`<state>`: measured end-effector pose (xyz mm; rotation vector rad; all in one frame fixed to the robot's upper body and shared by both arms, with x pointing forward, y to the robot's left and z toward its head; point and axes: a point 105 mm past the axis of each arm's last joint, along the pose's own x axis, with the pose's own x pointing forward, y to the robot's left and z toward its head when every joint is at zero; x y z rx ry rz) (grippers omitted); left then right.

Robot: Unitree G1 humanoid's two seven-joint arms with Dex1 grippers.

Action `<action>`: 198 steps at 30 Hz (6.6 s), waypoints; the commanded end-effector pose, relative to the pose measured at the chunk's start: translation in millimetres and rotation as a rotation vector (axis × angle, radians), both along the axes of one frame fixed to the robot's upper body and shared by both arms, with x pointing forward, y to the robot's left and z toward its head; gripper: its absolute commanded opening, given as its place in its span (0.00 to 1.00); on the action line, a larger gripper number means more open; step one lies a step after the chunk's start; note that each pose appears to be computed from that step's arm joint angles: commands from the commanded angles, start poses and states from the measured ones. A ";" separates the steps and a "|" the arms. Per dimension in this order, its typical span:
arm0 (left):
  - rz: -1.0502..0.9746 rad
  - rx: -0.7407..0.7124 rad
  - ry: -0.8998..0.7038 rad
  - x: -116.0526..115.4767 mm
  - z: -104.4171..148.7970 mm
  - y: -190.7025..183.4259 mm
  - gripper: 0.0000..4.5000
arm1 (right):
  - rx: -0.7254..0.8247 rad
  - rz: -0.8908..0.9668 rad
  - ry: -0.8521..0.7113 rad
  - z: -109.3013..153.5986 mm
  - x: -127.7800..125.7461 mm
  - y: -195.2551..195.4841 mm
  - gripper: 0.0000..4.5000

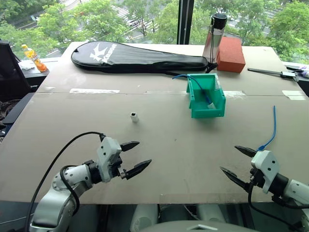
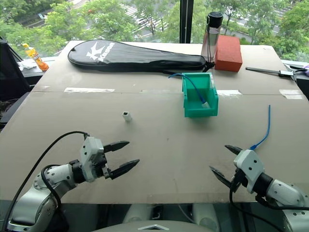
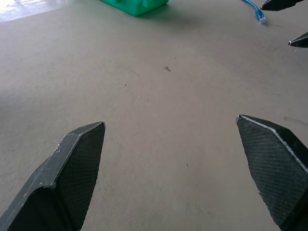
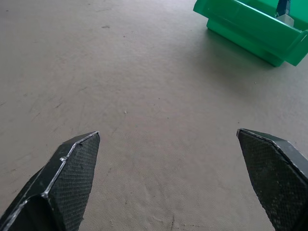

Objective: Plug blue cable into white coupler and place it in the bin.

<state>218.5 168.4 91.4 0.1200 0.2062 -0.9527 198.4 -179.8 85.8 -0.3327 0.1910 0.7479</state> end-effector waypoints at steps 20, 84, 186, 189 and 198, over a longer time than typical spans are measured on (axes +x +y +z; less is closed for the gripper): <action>-0.459 -0.073 -0.159 -9.8 53.8 -64.1 0.99 | -0.614 0.373 0.134 82.7 47.0 -77.8 1.00; -0.253 -0.017 -0.175 -1.7 31.6 -28.2 1.00 | -0.777 0.637 0.246 16.6 134.1 90.7 0.47; -0.455 -0.088 -0.558 86.5 99.6 -137.1 0.55 | 1.073 -0.113 0.203 103.8 67.5 75.7 0.00; -0.268 -0.115 -0.444 98.8 98.9 -93.3 0.79 | 1.044 -0.092 0.197 103.1 69.2 78.3 0.00; 0.176 -0.112 -0.275 114.7 83.1 24.7 0.79 | 0.997 -0.019 0.223 97.1 75.2 94.0 0.00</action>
